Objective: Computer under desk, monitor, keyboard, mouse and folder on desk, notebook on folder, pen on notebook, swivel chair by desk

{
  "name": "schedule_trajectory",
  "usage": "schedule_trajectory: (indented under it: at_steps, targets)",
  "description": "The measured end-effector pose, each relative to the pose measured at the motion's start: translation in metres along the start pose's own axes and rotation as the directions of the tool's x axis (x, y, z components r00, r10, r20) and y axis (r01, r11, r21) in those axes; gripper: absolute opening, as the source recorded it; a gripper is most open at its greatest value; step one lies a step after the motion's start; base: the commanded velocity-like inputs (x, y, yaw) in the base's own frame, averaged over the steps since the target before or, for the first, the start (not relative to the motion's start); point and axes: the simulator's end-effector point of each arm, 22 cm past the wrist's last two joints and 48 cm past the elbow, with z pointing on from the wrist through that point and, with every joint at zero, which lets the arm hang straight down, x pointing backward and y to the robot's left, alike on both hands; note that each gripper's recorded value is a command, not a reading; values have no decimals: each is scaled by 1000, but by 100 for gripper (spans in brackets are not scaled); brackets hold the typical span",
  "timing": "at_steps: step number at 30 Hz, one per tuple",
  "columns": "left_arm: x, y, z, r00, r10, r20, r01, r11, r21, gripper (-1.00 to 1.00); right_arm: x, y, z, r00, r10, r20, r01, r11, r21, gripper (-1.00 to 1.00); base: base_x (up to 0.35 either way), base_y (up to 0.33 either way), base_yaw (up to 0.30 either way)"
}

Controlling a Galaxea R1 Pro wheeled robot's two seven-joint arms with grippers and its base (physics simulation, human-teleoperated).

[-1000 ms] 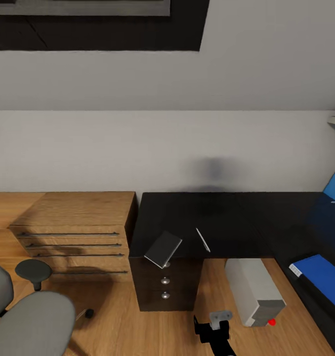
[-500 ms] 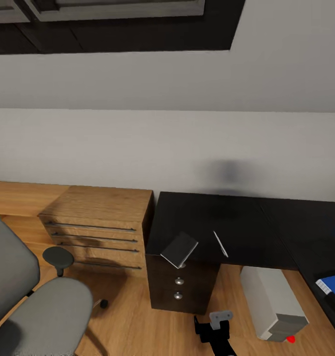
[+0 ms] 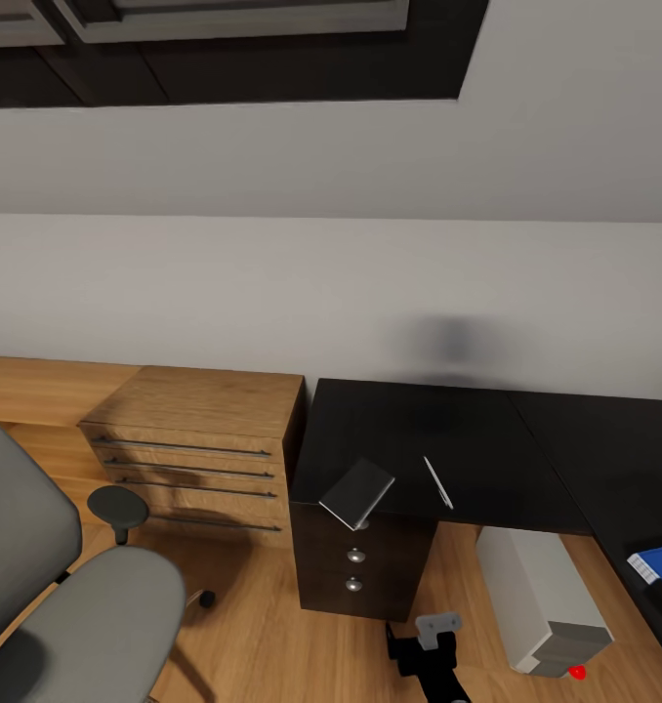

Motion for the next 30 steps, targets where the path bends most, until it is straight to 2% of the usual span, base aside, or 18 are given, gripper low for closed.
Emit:
schedule_trajectory:
  at_steps: [7,11,13,14,15,16,17,19,20,22,23,25,26,27,28,29,30]
  targets:
    - [0,0,0,1000,-2,0,2,1000,-1,100,-4,-6,3,1000,-3,-6,3,1000,18,100,0,0,0]
    - [0,0,0,1000,-2,0,2,1000,-2,100,-25,-19,10,999,3,33,-5,999,54,100,0,0,0]
    - [0,0,0,1000,-2,0,2,1000,0,100,-34,-27,13,998,48,49,-52,996,79,100,0,0,0]
    - [0,0,0,1000,-2,0,2,1000,0,100,-40,-31,15,993,102,61,-107,990,94,100,0,0,0]
    - [0,-1,0,1000,-2,0,2,1000,0,100,-45,-33,17,988,136,69,-142,985,98,100,0,0,0]
    - [0,-1,0,1000,-2,-1,2,1000,0,100,-55,-34,21,975,208,84,-216,971,101,100,0,0,0]
    - [0,-1,0,1000,-2,-1,2,1000,0,100,-60,-35,24,964,249,90,-257,961,98,100,0,0,0]
    - [0,-1,0,1000,-3,0,3,1000,-1,100,-79,-28,35,910,408,77,-412,910,52,100,0,0,0]
    - [0,-1,0,1000,-4,0,4,1000,-1,100,-83,-25,38,891,449,65,-452,892,30,100,0,0,0]
    - [0,-1,1,1000,-5,0,5,1000,-1,100,-103,-7,45,819,574,7,-572,816,-82,100,0,0,0]
    - [1,-2,2,1000,-5,0,5,1000,0,100,-109,-3,47,800,600,-10,-597,794,-114,100,0,0,0]
    - [2,-2,4,1000,-6,0,6,1000,0,100,-134,13,48,727,682,-79,-679,697,-232,100,0,0,0]
    - [2,-3,5,1000,-6,0,6,1000,0,100,-139,17,47,708,700,-97,-697,669,-258,100,0,0,0]
    - [3,-3,6,1000,-6,0,6,1000,1,100,-150,23,45,671,730,-126,-728,616,-302,100,0,0,0]
    - [4,-4,7,1000,-6,0,6,1000,2,100,-167,27,42,619,770,-158,-763,540,-356,100,0,0,0]
    - [4,-4,8,1000,-6,-1,6,1000,2,100,-172,28,41,602,781,-166,-771,516,-373,100,0,0,0]
    - [5,-4,9,1000,-6,-1,6,1000,2,100,-180,28,39,579,796,-173,-781,482,-398,100,0,0,0]
